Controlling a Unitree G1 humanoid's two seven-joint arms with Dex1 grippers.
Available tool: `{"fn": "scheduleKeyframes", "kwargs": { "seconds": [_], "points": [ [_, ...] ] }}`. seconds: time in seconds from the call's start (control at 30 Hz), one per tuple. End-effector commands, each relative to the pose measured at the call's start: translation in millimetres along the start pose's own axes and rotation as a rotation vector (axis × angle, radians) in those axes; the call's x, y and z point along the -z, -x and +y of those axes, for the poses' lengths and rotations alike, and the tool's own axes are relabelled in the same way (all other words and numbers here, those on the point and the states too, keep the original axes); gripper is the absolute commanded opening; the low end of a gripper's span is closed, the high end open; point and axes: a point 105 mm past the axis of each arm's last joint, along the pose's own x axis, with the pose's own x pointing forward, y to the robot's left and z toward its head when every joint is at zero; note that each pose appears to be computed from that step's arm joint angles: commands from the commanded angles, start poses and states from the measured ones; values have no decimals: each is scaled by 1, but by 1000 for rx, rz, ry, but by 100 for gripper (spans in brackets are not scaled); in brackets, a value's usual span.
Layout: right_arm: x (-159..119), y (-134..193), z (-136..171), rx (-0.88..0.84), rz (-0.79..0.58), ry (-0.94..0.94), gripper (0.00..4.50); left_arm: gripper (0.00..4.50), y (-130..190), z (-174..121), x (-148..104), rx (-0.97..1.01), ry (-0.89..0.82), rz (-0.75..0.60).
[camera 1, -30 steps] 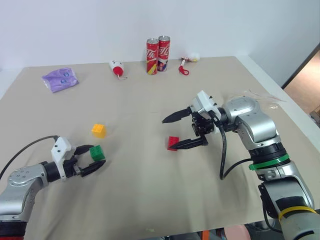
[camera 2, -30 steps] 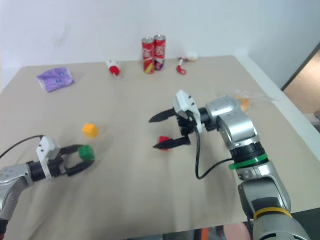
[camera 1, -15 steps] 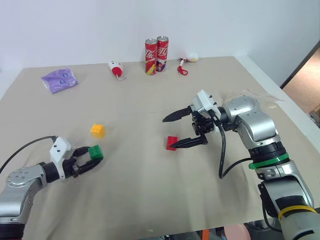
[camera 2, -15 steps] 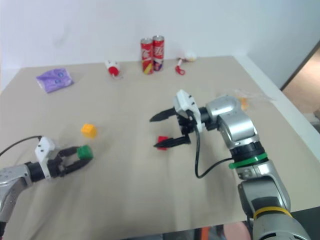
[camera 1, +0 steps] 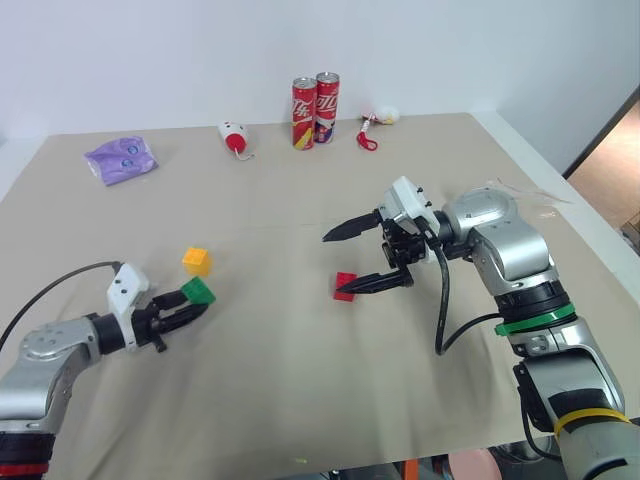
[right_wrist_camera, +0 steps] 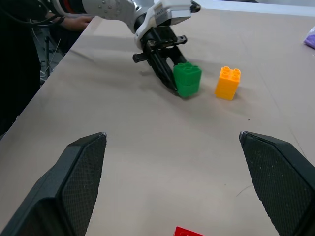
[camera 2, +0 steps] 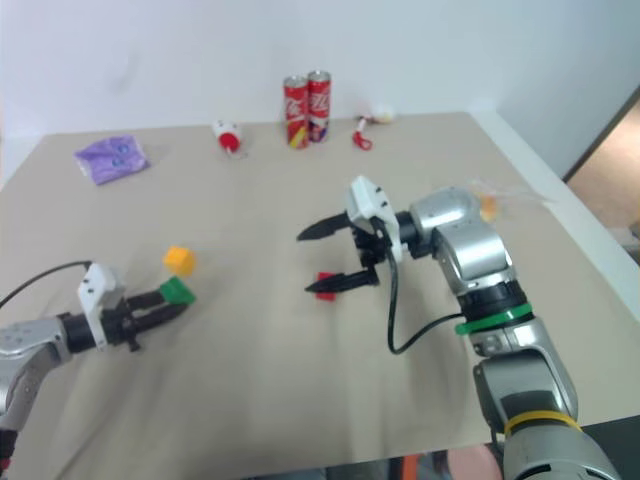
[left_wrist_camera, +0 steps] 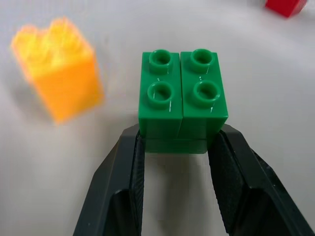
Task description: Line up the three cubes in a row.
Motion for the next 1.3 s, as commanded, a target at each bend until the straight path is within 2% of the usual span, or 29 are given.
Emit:
{"fn": "scheduleKeyframes", "kwargs": {
  "seconds": [0.03,0.33,0.5,0.87,1.3],
  "points": [
    [-14,11,3,-7,3,49,450,130,-18,-17,-22,120,-101,-32],
    [-8,29,11,61,27,20,450,130,-72,-32,-48,314,-232,-55],
    [-12,33,16,91,19,13,450,130,-91,-33,-55,417,-299,-34],
    [-5,43,28,154,40,-29,450,130,-95,-26,-48,580,-388,68],
    [-4,37,28,177,25,-26,450,130,-113,-25,-53,635,-420,86]
  ]
}}
